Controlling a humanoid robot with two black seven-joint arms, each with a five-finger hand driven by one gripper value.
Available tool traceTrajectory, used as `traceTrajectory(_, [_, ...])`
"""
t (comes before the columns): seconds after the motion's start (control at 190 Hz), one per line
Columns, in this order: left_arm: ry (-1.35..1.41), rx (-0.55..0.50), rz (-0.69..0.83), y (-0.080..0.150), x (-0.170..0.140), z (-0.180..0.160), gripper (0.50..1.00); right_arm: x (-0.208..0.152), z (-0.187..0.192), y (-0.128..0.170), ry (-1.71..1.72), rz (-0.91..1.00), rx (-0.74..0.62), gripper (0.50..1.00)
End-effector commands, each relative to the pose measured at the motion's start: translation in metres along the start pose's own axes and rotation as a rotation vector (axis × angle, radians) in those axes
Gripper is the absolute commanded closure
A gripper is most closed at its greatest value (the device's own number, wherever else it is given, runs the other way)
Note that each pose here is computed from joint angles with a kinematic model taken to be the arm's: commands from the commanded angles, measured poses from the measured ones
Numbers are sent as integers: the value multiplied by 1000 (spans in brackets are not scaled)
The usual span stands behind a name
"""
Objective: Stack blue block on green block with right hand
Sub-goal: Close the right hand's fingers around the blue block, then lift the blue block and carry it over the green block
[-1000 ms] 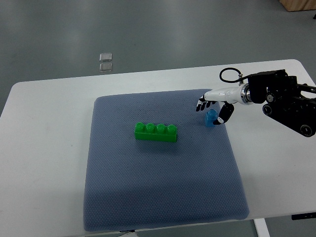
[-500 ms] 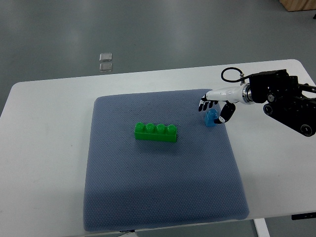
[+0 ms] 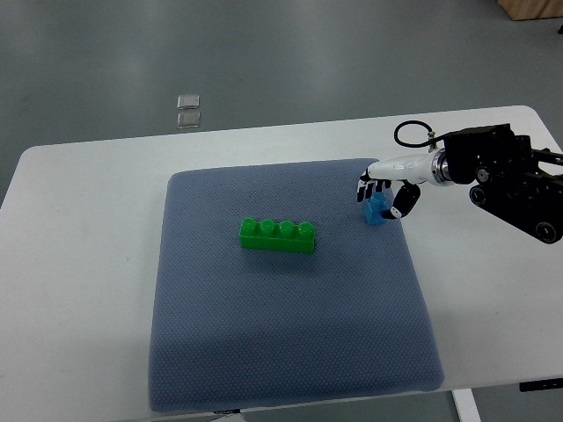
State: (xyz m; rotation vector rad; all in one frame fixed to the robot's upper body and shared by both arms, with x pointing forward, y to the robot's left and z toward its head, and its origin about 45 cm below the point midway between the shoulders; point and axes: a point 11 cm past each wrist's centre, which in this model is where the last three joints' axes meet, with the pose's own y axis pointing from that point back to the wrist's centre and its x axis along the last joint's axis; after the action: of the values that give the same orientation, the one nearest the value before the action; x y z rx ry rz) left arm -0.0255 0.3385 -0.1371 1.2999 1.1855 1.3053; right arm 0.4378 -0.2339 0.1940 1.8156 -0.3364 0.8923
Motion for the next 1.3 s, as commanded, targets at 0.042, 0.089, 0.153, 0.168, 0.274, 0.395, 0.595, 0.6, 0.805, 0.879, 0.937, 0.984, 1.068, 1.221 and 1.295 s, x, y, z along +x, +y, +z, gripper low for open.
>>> traceTrajectory(0.042, [0,0,0,0,0,0,500,-1,1,0,3,-3,-3,810])
traceTrajectory(0.089, [0,0,0,0,0,0,500,-1,1,0,3,-3,-4,810])
traceTrajectory(0.153, [0,0,0,0,0,0,500,-2,1,0,3,-3,-6,810])
traceTrajectory(0.168, [0,0,0,0,0,0,500,-2,1,0,3,-3,-6,810])
traceTrajectory(0.274, [0,1,0,0,0,-1,500,-2,2,0,1,-4,-7,810])
traceTrajectory(0.395, [0,0,0,0,0,0,500,-2,3,0,2,-1,-9,812])
traceTrajectory(0.595, [0,1,0,0,0,-1,500,-2,3,0,15,-3,-14,838])
traceTrajectory(0.6, [0,0,0,0,0,0,500,-1,3,0,16,-2,-14,840])
traceTrajectory(0.805, [0,1,0,0,0,-1,500,0,4,0,17,6,-17,867])
traceTrajectory(0.879, [0,0,0,0,0,0,500,0,4,0,17,7,-16,875])
traceTrajectory(0.937, [0,0,0,0,0,0,500,0,4,0,17,9,-20,881])
traceTrajectory(0.984, [0,1,0,0,0,-1,500,2,4,0,19,15,-22,912])
traceTrajectory(1.068, [0,0,0,0,0,0,500,2,4,0,19,16,-22,975])
traceTrajectory(1.221, [0,0,0,0,0,0,500,3,4,0,18,20,-19,1000])
traceTrajectory(1.295, [0,0,0,0,0,0,500,7,3,1,19,36,-15,1000])
